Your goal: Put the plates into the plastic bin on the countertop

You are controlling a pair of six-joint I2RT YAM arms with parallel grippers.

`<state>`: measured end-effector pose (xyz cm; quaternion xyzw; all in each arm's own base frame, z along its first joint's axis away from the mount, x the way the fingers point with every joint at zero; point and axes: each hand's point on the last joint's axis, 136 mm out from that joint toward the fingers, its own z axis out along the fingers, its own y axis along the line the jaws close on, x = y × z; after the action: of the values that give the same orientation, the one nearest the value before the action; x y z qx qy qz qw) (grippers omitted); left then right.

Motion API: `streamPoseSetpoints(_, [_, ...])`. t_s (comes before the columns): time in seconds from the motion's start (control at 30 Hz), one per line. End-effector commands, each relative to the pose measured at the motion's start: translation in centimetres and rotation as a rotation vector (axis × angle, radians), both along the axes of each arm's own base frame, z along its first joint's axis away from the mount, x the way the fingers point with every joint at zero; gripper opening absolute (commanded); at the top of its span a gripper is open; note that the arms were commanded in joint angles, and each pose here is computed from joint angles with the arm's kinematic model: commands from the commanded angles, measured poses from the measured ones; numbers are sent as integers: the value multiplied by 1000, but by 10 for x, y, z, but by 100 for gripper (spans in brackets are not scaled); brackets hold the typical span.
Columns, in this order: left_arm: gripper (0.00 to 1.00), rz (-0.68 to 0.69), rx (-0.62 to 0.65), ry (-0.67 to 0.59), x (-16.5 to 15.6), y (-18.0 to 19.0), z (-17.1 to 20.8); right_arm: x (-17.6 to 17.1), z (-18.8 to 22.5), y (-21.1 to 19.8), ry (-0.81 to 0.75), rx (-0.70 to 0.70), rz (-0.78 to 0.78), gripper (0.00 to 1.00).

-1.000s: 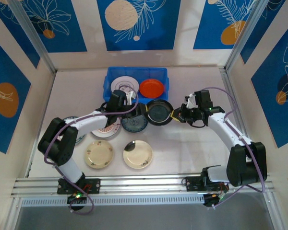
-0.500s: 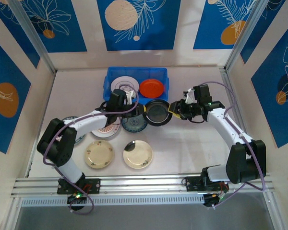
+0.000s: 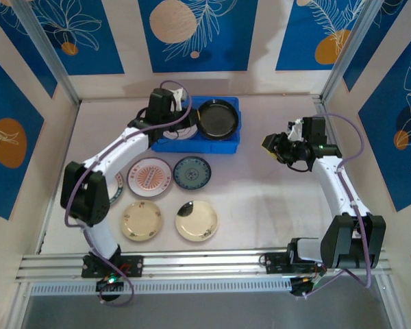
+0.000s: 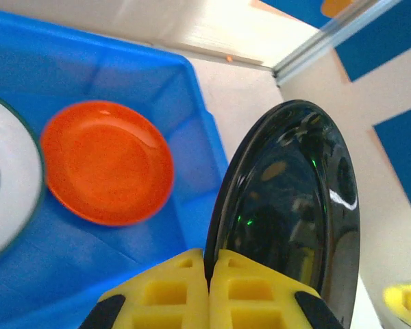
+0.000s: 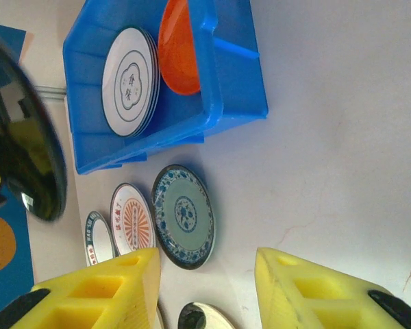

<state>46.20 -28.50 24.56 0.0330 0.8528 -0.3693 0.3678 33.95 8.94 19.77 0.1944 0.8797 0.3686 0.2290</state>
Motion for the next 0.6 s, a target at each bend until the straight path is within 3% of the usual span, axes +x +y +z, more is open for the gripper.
streamPoseSetpoints(0.0, [0,29,45,25,22,8,-14,-6,-8,-1,42,14,-11,41])
streamPoseSetpoints(0.57, [0,105,-42,135,106,-11,-84,-2,-30,-5,110,27,-26,41])
